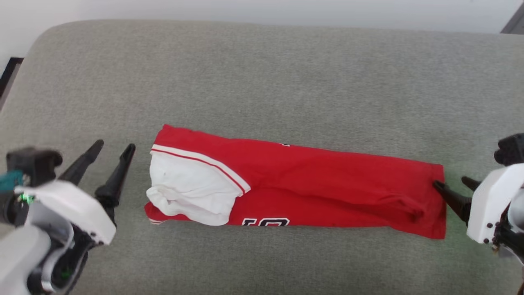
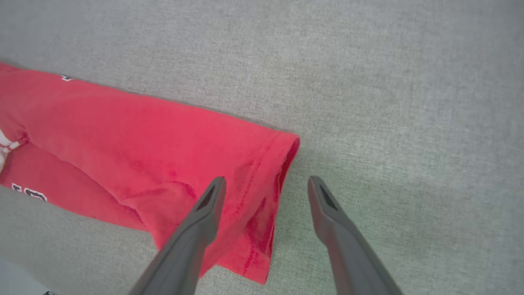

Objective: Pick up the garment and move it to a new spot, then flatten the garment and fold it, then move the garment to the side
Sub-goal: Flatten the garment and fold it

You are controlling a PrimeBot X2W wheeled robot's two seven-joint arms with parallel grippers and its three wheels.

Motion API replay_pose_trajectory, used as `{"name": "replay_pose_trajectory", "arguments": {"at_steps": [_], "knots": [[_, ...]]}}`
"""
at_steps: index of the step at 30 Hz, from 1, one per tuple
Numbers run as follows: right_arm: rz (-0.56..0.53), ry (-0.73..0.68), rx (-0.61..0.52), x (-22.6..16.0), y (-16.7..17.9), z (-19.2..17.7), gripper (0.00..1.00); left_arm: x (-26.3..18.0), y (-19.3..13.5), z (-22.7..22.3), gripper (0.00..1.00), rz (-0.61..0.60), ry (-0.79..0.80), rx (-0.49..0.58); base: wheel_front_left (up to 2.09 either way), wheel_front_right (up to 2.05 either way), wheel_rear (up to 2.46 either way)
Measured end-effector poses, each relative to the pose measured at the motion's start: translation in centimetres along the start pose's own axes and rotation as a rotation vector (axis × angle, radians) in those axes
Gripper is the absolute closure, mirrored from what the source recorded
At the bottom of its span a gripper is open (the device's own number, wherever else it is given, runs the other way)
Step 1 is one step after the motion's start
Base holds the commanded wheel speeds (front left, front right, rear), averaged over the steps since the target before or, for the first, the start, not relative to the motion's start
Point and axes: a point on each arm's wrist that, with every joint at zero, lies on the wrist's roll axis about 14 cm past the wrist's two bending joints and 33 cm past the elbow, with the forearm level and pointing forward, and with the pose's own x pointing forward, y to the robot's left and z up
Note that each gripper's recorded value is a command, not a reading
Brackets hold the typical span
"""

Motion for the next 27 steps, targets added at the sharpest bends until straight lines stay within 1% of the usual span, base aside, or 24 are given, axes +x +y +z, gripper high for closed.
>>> {"name": "replay_pose_trajectory", "arguments": {"at_steps": [2, 8, 11, 13, 15, 17, 18, 19, 20, 22, 24, 27], "knots": [[-0.005, 0.028, 0.024, 0.6, -0.3, -0.7, 0.00, -0.8, 0.4, -0.3, 0.00, 0.024, -0.039, -0.010, 0.00, 0.00, 0.00], [-0.011, 0.138, 0.051, 2.5, -0.5, -3.2, 0.00, -2.7, 1.7, -1.3, 0.00, 0.108, -0.084, -0.050, 0.00, 0.00, 0.00], [-0.004, 0.197, 0.075, 3.5, -0.5, -4.6, 0.00, -3.4, 2.0, -1.9, 0.00, 0.142, -0.098, -0.104, 0.00, 0.00, 0.00], [0.006, 0.225, 0.077, 4.3, -0.3, -4.8, 0.00, -3.9, 2.4, -2.1, 0.00, 0.168, -0.118, -0.134, 0.00, 0.00, 0.00], [0.023, 0.255, 0.094, 5.1, 0.1, -5.2, 0.00, -4.5, 2.9, -2.8, 0.00, 0.191, -0.120, -0.139, 0.00, 0.00, 0.00], [0.033, 0.286, 0.084, 5.6, 0.3, -5.4, 0.00, -4.9, 3.1, -3.3, 0.00, 0.208, -0.129, -0.159, 0.00, 0.00, 0.00], [0.041, 0.310, 0.066, 5.9, 0.6, -5.6, 0.13, -5.2, 3.4, -3.4, 0.00, 0.222, -0.137, -0.165, 0.00, 0.00, 0.00], [0.055, 0.323, 0.057, 6.0, 1.0, -5.5, 0.78, -5.5, 3.7, -3.5, 0.00, 0.234, -0.145, -0.161, 0.00, 0.00, 0.00], [0.064, 0.328, 0.063, 6.1, 1.1, -5.5, 1.00, -5.7, 3.9, -3.6, 0.00, 0.244, -0.154, -0.167, 0.00, 0.00, 0.00], [0.094, 0.337, 0.058, 6.1, 1.8, -5.3, 1.00, -6.2, 4.0, -3.5, 0.00, 0.258, -0.180, -0.173, 0.00, 0.00, 0.00], [0.140, 0.325, 0.083, 6.3, 3.1, -5.0, 1.00, -6.7, 4.0, -3.7, 0.00, 0.264, -0.198, -0.184, 0.00, 0.00, 0.00], [0.163, 0.311, 0.087, 6.0, 3.6, -4.4, 1.00, -7.5, 4.2, -3.9, 0.00, 0.281, -0.221, -0.193, 0.00, 0.00, 0.00]]}}
